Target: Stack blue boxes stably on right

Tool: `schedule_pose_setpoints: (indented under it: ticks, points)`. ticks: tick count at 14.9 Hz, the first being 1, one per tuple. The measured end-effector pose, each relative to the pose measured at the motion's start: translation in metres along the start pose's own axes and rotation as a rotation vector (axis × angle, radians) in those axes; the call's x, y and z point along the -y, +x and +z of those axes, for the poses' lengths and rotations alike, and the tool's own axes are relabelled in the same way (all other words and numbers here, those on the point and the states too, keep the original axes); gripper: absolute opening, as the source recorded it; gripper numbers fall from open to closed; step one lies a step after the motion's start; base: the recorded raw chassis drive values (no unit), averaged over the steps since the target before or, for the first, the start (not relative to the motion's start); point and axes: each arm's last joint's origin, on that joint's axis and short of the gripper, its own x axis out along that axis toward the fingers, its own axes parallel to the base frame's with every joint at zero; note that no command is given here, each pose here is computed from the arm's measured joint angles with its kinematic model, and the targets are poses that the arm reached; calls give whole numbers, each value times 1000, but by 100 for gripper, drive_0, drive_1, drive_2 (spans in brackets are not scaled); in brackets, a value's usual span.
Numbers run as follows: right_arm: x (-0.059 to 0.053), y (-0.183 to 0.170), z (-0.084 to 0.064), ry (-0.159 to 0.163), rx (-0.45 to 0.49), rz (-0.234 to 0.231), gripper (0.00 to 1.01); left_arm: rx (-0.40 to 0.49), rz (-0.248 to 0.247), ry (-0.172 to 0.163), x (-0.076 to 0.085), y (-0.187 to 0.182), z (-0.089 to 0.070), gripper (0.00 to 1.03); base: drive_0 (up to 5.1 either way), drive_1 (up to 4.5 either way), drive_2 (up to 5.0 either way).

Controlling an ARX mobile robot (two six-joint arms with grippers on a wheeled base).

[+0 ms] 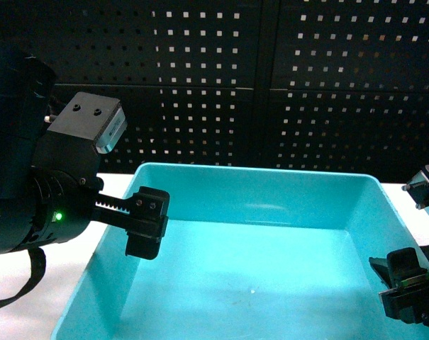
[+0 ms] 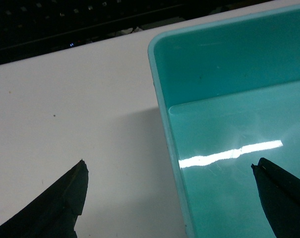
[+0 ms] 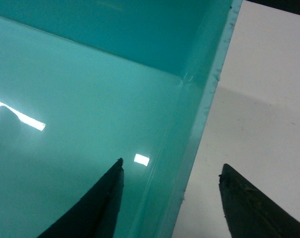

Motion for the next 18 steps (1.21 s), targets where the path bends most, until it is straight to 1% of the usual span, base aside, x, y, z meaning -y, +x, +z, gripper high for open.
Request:
schedule_pose_setpoints:
  ticks: [2, 3, 4, 5, 6, 8, 10, 11, 12, 14, 15, 16, 17, 18]
  points:
    - [0, 0, 0, -1, 1, -1, 41, -12, 3, -19, 2, 0, -2, 98, 0, 0, 0]
    - [-2, 0, 0, -1, 1, -1, 24, -22, 3, -38, 4, 0, -3, 98, 0, 0, 0]
    - [-2, 0, 1, 61, 12, 3, 8, -55, 11, -76, 4, -1, -10, 98, 0, 0, 0]
    - [-2, 0, 1, 71, 13, 3, 8, -96, 12, -112, 7, -1, -17, 98, 0, 0, 0]
    - [-2, 0, 1, 70, 16, 2, 8, -118, 15, -135, 8, -2, -19, 98, 0, 0, 0]
    - [-4, 0, 1, 67, 20, -2, 8, -139, 8, -171, 13, -3, -21, 98, 0, 0, 0]
    - [-5, -1, 0, 64, 24, -4, 8, -171, 15, -211, 16, -4, -24, 98, 0, 0, 0]
    - [-5, -1, -1, 63, 27, -6, 8, -189, 18, -228, 17, -5, -25, 95, 0, 0, 0]
    - [-5, -2, -2, 63, 28, -7, 8, -213, 20, -260, 19, -6, -27, 87, 0, 0, 0]
    - [-6, -2, -3, 63, 31, -9, 8, -230, 19, -302, 22, -7, -29, 70, 0, 0, 0]
    - [-6, -3, -3, 63, 34, -9, 7, -231, 18, -317, 23, -7, -29, 61, 0, 0, 0]
    - [-6, -3, -4, 63, 34, -10, 7, -233, 19, -326, 25, -8, -30, 52, 0, 0, 0]
    - [-6, -3, -4, 63, 37, -10, 7, -229, 17, -327, 26, -8, -29, 45, 0, 0, 0]
    - [-6, -4, -5, 62, 40, -11, 7, -224, 16, -322, 28, -9, -29, 27, 0, 0, 0]
